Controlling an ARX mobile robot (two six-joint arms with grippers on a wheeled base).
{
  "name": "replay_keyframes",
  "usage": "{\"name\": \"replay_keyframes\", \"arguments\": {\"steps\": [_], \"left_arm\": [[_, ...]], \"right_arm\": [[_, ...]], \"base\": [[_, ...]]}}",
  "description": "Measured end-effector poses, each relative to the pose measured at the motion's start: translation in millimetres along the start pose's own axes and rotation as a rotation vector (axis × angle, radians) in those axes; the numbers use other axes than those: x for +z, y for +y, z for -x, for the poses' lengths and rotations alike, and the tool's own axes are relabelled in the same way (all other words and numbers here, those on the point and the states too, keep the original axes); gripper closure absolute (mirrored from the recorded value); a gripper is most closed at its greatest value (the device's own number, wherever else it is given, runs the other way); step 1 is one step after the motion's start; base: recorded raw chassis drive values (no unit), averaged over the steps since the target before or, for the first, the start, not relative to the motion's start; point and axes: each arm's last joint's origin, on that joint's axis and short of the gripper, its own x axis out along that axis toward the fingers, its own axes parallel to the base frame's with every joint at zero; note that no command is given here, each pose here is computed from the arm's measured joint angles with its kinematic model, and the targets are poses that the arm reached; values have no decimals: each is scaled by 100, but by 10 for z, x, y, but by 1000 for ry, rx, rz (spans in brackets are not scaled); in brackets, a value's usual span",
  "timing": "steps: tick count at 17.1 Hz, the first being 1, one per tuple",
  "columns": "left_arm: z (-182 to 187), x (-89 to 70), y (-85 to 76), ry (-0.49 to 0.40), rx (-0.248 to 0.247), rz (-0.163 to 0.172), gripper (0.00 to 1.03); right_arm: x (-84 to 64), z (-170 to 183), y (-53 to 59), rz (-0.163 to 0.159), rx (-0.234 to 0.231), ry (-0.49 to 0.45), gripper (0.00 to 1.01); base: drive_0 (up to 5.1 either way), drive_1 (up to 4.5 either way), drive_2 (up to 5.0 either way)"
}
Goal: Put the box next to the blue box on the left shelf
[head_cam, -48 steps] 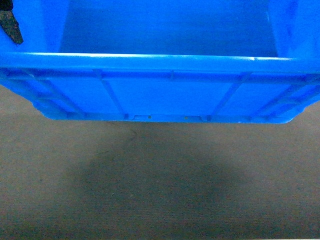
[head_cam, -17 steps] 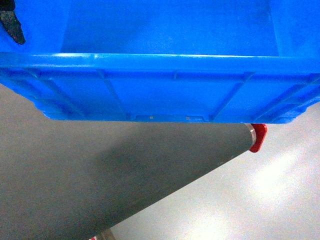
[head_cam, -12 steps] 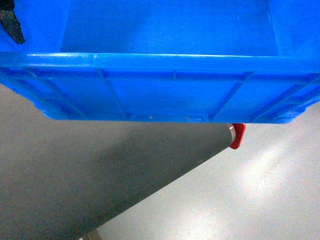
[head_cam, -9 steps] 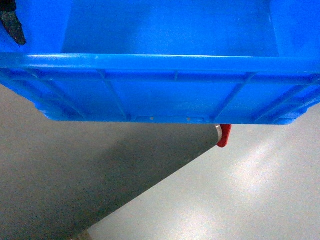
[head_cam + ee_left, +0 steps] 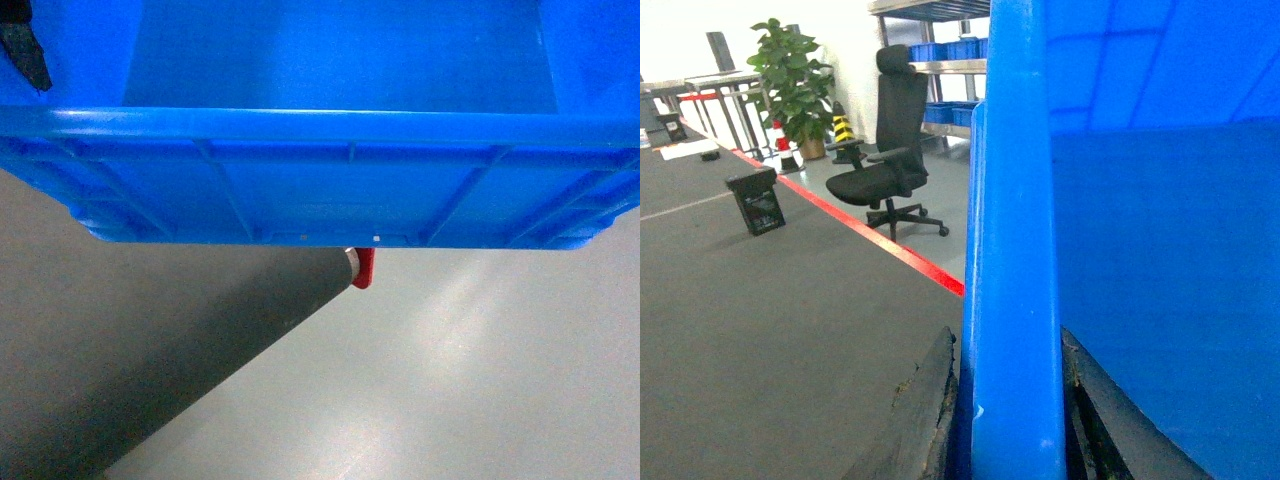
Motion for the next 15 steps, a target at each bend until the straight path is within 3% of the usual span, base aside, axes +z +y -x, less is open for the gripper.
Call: {"name": "replay_keyframes", "arguments": {"steps": [15], "left_arm": [[0, 1, 0, -1, 0, 0, 83]], "right_arm": [[1, 0, 0, 0, 0, -1, 79]], "base": [[-141, -141, -141]]}}
